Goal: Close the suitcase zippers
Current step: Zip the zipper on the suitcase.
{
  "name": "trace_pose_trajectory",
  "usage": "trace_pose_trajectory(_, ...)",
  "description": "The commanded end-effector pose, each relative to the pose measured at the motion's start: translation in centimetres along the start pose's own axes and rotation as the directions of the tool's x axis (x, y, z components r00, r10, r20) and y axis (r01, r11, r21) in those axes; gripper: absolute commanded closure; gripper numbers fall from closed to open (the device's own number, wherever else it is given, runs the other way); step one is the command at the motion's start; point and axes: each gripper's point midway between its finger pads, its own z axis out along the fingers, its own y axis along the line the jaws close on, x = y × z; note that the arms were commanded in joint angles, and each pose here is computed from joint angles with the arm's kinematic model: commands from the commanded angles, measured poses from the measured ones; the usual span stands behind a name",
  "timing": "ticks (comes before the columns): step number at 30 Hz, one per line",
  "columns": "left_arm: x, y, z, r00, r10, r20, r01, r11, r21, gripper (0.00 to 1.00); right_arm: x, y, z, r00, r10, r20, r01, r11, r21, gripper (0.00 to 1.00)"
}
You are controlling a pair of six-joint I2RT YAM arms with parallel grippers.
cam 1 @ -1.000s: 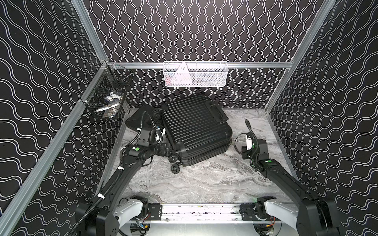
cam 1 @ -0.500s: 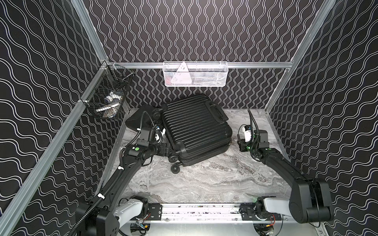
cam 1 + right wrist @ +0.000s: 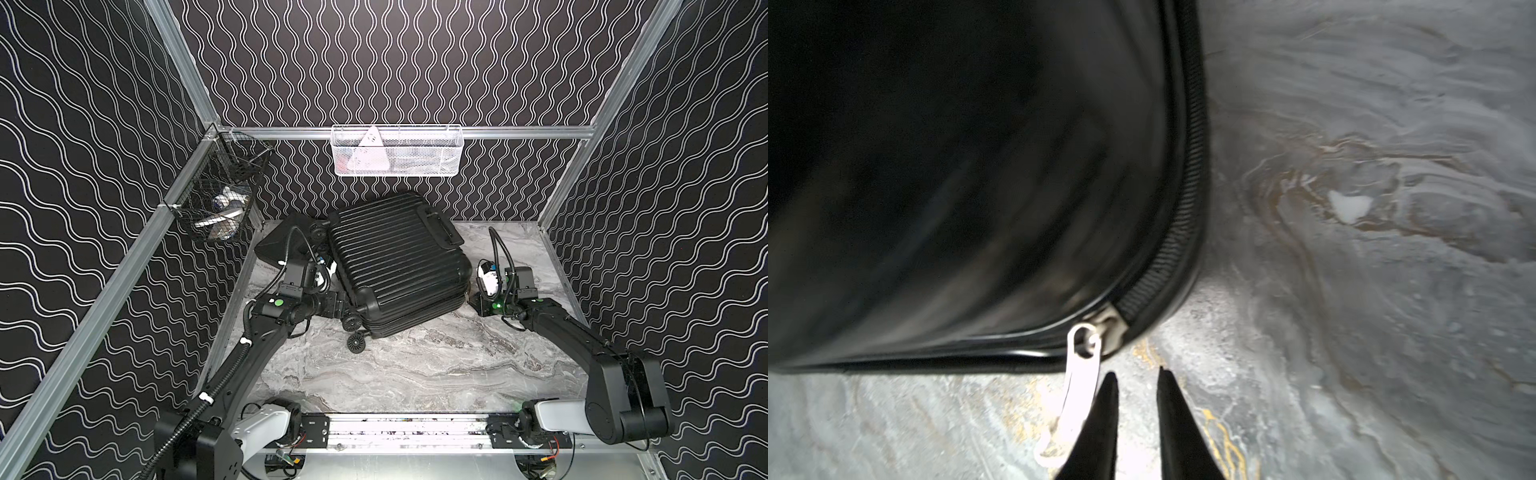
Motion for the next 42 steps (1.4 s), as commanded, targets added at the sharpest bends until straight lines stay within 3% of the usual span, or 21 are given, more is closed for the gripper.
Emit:
trace_pose_trajectory(1,0.2,0.0,0.0,1.0,0.024,-0.007,-0.024,1.0,0.005,0.22,0.8,0.4,-0.1,0.999,-0.013,-0.031,0.013,1.0,-0.003,0.79)
trace_pose_trajectory(4,0.2,0.0,0.0,1.0,0.024,-0.005,-0.024,1.0,0.005,0.22,1.1,1.1,0.1,0.998,-0.019,-0.061,0.018,1.0,-0.012,0.78)
trace_pose_trajectory(10,0.2,0.1,-0.1,1.0,0.023,-0.002,-0.023,1.0,-0.004,0.22,0.8,-2.0,-2.3,0.997,0.068,-0.042,-0.057,0.974,0.219,0.77)
trace_pose_trajectory(15,0.1,0.2,-0.1,1.0,0.023,0.001,-0.023,1.0,-0.01,0.22,-0.8,0.7,-4.7,0.997,0.062,0.045,-0.067,0.989,0.13,0.71)
trace_pose_trajectory(18,0.0,0.2,-0.2,1.0,0.022,0.005,-0.022,1.0,-0.011,0.22,-1.0,2.7,-4.7,0.999,0.013,0.045,-0.017,0.997,0.08,0.61)
trace_pose_trajectory(33,0.1,0.3,-0.2,1.0,0.022,0.006,-0.022,1.0,-0.011,0.22,-0.9,0.8,-2.0,0.967,-0.242,-0.077,0.253,0.894,0.37,0.54)
trace_pose_trajectory(42,-0.1,0.4,-0.2,1.0,0.02,0.005,-0.02,1.0,-0.009,0.22,-0.1,1.1,-1.1,0.929,-0.357,-0.095,0.368,0.867,0.335,0.52)
